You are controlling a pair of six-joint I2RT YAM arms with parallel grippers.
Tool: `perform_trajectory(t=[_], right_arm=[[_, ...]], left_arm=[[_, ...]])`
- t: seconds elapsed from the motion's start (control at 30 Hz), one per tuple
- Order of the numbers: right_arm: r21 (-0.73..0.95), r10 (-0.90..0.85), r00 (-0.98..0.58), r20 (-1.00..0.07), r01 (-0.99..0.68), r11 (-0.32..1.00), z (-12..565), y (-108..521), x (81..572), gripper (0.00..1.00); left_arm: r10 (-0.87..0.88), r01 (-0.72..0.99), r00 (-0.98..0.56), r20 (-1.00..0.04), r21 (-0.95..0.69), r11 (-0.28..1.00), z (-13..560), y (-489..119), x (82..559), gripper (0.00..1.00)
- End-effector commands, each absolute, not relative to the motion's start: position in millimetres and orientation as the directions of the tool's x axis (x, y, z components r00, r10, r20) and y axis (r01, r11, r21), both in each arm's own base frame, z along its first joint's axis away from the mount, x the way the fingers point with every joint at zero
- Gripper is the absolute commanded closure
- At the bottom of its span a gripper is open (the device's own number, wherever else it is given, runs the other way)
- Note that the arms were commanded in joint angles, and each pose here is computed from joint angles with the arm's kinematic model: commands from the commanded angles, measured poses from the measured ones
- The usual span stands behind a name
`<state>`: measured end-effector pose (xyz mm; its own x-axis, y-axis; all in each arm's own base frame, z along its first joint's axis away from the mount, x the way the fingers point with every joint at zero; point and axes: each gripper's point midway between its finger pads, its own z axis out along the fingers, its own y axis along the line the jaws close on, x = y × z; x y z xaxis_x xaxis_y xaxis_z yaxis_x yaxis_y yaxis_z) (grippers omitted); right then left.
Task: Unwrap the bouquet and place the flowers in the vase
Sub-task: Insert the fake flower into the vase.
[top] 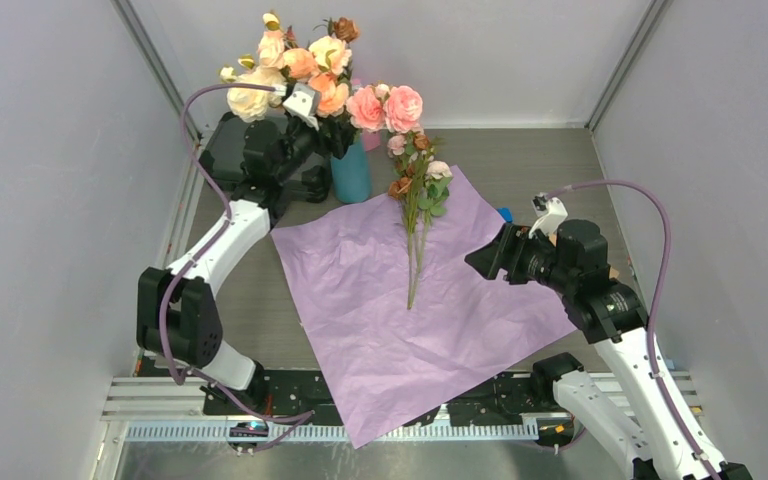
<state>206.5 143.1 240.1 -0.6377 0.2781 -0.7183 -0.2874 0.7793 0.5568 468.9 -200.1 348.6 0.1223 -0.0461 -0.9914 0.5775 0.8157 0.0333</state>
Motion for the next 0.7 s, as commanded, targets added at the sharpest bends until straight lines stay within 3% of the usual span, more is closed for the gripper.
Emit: perform_trajectory(t=[0.0, 0.37, 0.67], right_arm=[[0.564, 0.297, -0.613, -0.732, -0.301, 0.769, 248, 143, 206, 0.24], [0.571, 0.300, -0.614, -0.730, -0.307, 0.762, 245, 143, 202, 0.24], [0.576, 0.307, -0.599, -0.740, -0.327, 0.749, 250, 143, 195, 0.23]], left_arm=[[-0.103, 0.586, 0.206, -0.973, 0.038, 0.809, 390, -195, 446, 0.25], [-0.155, 0.599, 0.165, -0.974, -0.026, 0.801, 406, -191, 423, 0.01], [-0.154, 0.626, 0.108, -0.982, -0.053, 0.778, 401, -189, 394, 0.00]])
